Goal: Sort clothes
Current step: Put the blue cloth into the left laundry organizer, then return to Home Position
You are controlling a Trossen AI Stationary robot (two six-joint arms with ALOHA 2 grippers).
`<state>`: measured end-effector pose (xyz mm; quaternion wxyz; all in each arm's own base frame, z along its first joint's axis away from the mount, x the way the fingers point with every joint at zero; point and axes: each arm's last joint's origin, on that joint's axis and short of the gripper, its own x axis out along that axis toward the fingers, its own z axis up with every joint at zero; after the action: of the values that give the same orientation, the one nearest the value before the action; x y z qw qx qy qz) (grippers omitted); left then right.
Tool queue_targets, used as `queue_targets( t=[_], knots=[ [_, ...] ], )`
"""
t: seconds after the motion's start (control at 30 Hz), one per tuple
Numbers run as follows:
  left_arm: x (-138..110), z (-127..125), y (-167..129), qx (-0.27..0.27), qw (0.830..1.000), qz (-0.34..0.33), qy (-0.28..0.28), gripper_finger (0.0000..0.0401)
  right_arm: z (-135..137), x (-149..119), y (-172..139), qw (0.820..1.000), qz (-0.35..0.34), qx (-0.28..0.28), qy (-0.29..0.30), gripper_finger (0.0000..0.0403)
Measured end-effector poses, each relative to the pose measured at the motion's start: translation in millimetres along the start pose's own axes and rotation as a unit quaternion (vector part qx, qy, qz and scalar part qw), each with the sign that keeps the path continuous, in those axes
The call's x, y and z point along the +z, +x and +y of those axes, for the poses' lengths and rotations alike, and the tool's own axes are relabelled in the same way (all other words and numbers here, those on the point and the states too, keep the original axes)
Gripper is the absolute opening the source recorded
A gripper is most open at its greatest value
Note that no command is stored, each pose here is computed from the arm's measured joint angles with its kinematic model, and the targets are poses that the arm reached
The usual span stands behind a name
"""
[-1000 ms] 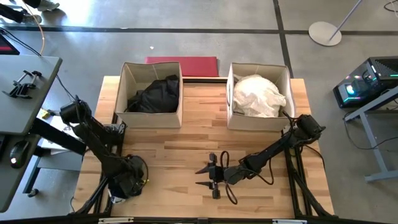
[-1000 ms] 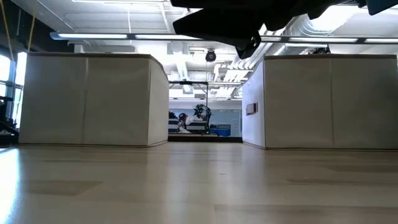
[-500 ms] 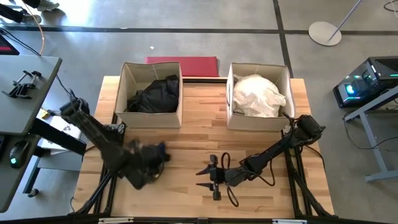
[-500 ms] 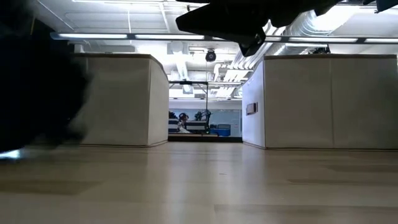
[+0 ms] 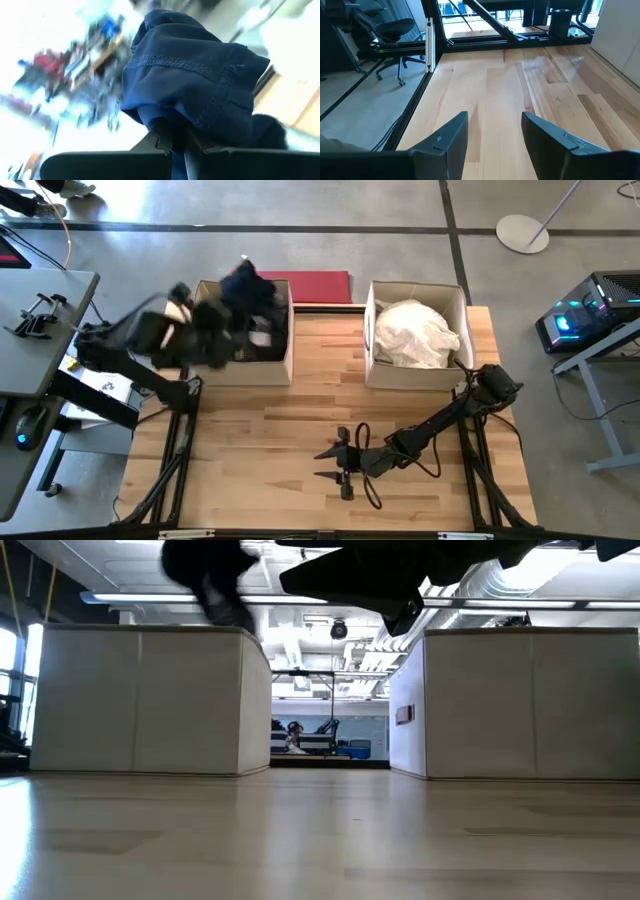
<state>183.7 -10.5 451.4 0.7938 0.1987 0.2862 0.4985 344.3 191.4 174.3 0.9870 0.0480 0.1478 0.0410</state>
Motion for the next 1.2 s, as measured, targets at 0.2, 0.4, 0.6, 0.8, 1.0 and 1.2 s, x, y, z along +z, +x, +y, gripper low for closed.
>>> queue_targets(
  t=[0.2, 0.4, 0.6, 0.8, 1.0, 1.2],
  knots=[
    [-20.8, 13.4, 52.5, -0.029, 0.985, 0.169, -0.002, 0.0001, 0.0, 0.0, 0.0, 1.0, 0.0, 0.0, 0.0, 0.0173],
    [-63.7, -24.9, 115.8, -0.142, 0.948, 0.282, 0.035, 0.0, 0.7, -0.2, -0.3, 1.0, 0.0, 0.001, 0.014, 0.0173],
    [-122.7, -80.9, 181.6, -0.253, 0.929, 0.269, -0.011, 0.0016, 6.3, -1.6, -2.7, 0.999, 0.002, 0.01, 0.038, 0.0173],
    [-135.3, -70.0, 207.6, -0.265, 0.906, 0.325, -0.058, 0.0106, 13.8, -3.4, -6.1, 0.998, 0.003, 0.019, 0.055, 0.0173],
    [-94.8, -19.6, 189.4, -0.27, 0.892, 0.343, -0.117, 0.0176, 13.4, -3.0, -6.6, 0.999, -0.006, -0.004, 0.054, 0.0173],
    [-59.7, -0.6, 128.0, -0.317, 0.904, 0.251, -0.136, 0.0173, 11.8, -0.6, -7.6, 0.999, -0.007, -0.012, 0.047, 0.0173]
  ],
)
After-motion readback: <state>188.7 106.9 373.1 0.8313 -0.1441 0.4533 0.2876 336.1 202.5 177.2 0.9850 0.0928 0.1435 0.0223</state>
